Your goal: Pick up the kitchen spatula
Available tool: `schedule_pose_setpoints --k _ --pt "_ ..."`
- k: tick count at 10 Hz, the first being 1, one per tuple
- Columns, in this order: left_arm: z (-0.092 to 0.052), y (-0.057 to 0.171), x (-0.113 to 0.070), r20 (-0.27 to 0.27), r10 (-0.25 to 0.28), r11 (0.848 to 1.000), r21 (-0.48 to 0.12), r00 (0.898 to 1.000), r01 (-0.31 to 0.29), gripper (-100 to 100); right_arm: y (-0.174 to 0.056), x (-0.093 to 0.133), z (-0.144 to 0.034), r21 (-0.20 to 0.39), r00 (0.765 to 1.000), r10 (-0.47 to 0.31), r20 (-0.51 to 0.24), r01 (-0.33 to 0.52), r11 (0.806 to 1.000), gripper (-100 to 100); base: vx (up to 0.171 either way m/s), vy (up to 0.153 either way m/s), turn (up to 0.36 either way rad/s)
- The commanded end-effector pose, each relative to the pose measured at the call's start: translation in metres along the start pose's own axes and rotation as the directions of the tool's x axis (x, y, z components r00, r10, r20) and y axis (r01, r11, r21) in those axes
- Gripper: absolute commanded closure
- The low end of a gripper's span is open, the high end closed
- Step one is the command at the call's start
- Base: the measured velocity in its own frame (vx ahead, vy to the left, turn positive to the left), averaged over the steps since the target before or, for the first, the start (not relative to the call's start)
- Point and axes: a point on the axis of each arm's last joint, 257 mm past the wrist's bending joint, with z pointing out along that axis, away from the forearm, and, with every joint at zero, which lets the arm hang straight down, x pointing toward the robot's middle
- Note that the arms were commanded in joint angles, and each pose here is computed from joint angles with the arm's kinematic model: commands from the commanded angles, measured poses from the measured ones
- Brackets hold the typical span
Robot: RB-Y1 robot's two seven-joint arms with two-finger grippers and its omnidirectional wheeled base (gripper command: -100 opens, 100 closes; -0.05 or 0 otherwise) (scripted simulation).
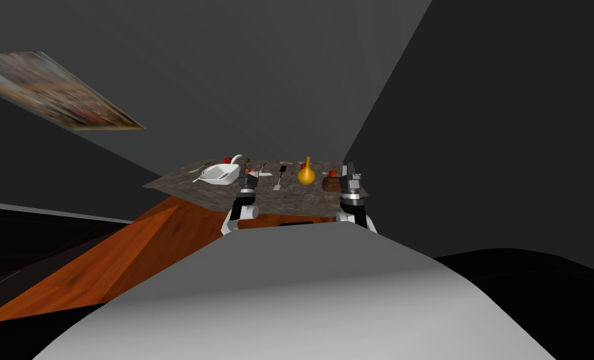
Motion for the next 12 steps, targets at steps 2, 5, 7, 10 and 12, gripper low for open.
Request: schedule_pose_setpoints --k 2,5,7,10,12 --pt "0.0 0.0 0.0 0.0 0.0 1.0 0.0 1.0 0.0 -100 0.0 0.0 0.0 0.0 1.0 0.0 0.0 0.0 1.0 0 0.002 -0.003 -0.008" --pt "0.0 0.0 0.0 0.0 0.0 1.0 0.0 1.0 0.0 -100 0.0 0.0 0.0 0.0 1.0 0.0 0.0 0.0 1.0 0 -0.005 0.006 0.017" --pt "0.007 0.003 -0.001 0.003 -0.031 0.999 -0.013 1.0 0.031 -100 0.0 0.0 0.0 0.0 1.0 0.0 0.0 0.0 1.0 0 0.006 -0.005 -0.015" --pt "0.018 0.011 -0.004 0.014 -0.084 0.996 -0.042 0.996 0.085 -100 0.0 0.0 0.0 0.0 1.0 0.0 0.0 0.0 1.0 0 0.002 -0.004 -0.009" --pt "0.018 0.011 -0.004 0.014 -0.084 0.996 -0.042 0.996 0.085 -100 0.0 0.0 0.0 0.0 1.0 0.0 0.0 0.0 1.0 0 0.007 -0.009 -0.025"
